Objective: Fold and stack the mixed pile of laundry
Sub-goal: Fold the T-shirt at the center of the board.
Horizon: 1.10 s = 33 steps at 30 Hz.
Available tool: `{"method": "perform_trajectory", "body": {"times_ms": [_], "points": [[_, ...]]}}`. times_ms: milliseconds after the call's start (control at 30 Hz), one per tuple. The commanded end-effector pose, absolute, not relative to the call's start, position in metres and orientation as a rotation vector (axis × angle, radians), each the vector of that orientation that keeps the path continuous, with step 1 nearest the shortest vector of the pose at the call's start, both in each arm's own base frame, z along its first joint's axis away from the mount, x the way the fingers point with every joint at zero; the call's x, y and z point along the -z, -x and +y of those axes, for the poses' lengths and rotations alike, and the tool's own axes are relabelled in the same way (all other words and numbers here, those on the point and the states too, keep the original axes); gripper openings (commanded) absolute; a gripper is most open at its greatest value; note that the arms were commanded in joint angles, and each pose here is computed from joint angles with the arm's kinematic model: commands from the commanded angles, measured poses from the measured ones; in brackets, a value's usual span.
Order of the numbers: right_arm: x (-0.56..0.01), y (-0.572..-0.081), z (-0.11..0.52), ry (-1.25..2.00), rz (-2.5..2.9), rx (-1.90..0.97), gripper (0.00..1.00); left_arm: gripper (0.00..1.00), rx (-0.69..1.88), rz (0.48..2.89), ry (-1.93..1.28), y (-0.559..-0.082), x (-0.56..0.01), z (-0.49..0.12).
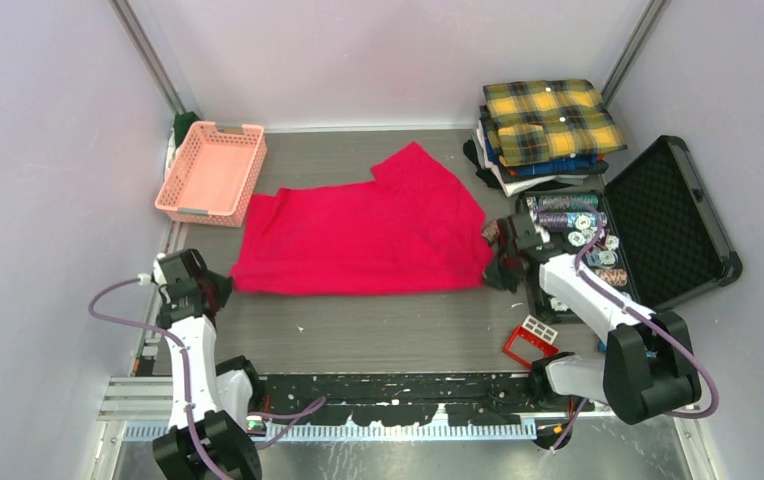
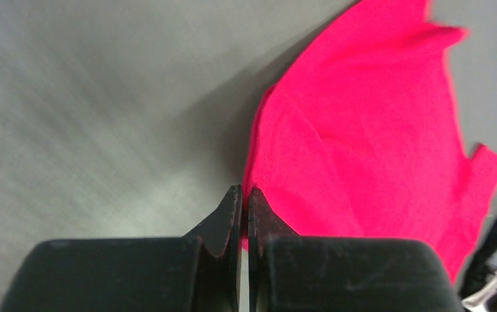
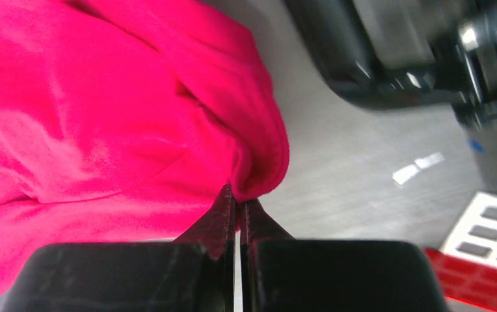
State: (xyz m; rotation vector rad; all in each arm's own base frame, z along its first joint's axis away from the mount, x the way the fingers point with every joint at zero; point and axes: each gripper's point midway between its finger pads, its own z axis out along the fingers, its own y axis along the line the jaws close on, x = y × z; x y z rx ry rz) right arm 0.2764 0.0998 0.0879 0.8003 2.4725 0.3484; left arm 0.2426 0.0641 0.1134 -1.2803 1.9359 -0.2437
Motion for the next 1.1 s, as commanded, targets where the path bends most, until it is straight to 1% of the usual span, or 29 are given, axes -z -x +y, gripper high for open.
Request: {"method": "perform_trajectory", "body": {"times_ms": [0,133,267,567,633,667,700,733,767,800,833,867,900,1000,1067], "points": [[-0.049,-0.233,0.094,-0.909,2.583,-0.314,0.01,0.00,0.228,2.001,1.373,-0.218,-0.082,0.059],[-0.040,-0.212,0.089,-0.956,2.598,-0.301,0.01,0.00,0.233,2.033,1.407,-0.209,-0.071,0.056],[-0.041,-0.199,0.086,-0.995,2.584,-0.307,0.01,0.00,0.228,2.035,1.417,-0.202,-0.072,0.055],[-0.038,-0.171,0.082,-1.080,2.561,-0.340,0.01,0.00,0.236,1.971,1.514,-0.187,-0.077,0.049],[-0.041,-0.166,0.079,-1.094,2.541,-0.336,0.03,0.00,0.257,1.950,1.531,-0.184,-0.080,0.045],[-0.043,-0.164,0.078,-1.100,2.532,-0.342,0.08,0.01,0.267,1.933,1.541,-0.184,-0.082,0.044],[-0.046,-0.162,0.077,-1.103,2.520,-0.351,0.17,0.09,0.265,1.914,1.549,-0.182,-0.085,0.045],[-0.049,-0.161,0.078,-1.100,2.512,-0.364,0.29,0.24,0.256,1.885,1.555,-0.182,-0.089,0.047],[-0.056,-0.161,0.078,-1.090,2.490,-0.386,0.40,0.54,0.237,1.852,1.553,-0.181,-0.095,0.051],[-0.062,-0.162,0.078,-1.075,2.472,-0.401,0.52,0.87,0.232,1.823,1.543,-0.182,-0.102,0.053],[-0.069,-0.163,0.076,-1.064,2.454,-0.405,0.59,0.98,0.235,1.802,1.521,-0.184,-0.111,0.055],[-0.077,-0.164,0.075,-1.049,2.432,-0.407,0.63,0.99,0.233,1.794,1.488,-0.185,-0.120,0.056],[-0.091,-0.169,0.074,-1.026,2.404,-0.420,0.64,1.00,0.224,1.801,1.455,-0.187,-0.128,0.057],[-0.126,-0.187,0.075,-0.910,2.354,-0.438,0.67,1.00,0.197,1.808,1.355,-0.198,-0.150,0.065],[-0.148,-0.206,0.079,-0.809,2.341,-0.435,0.68,1.00,0.220,1.825,1.232,-0.211,-0.169,0.064]]}}
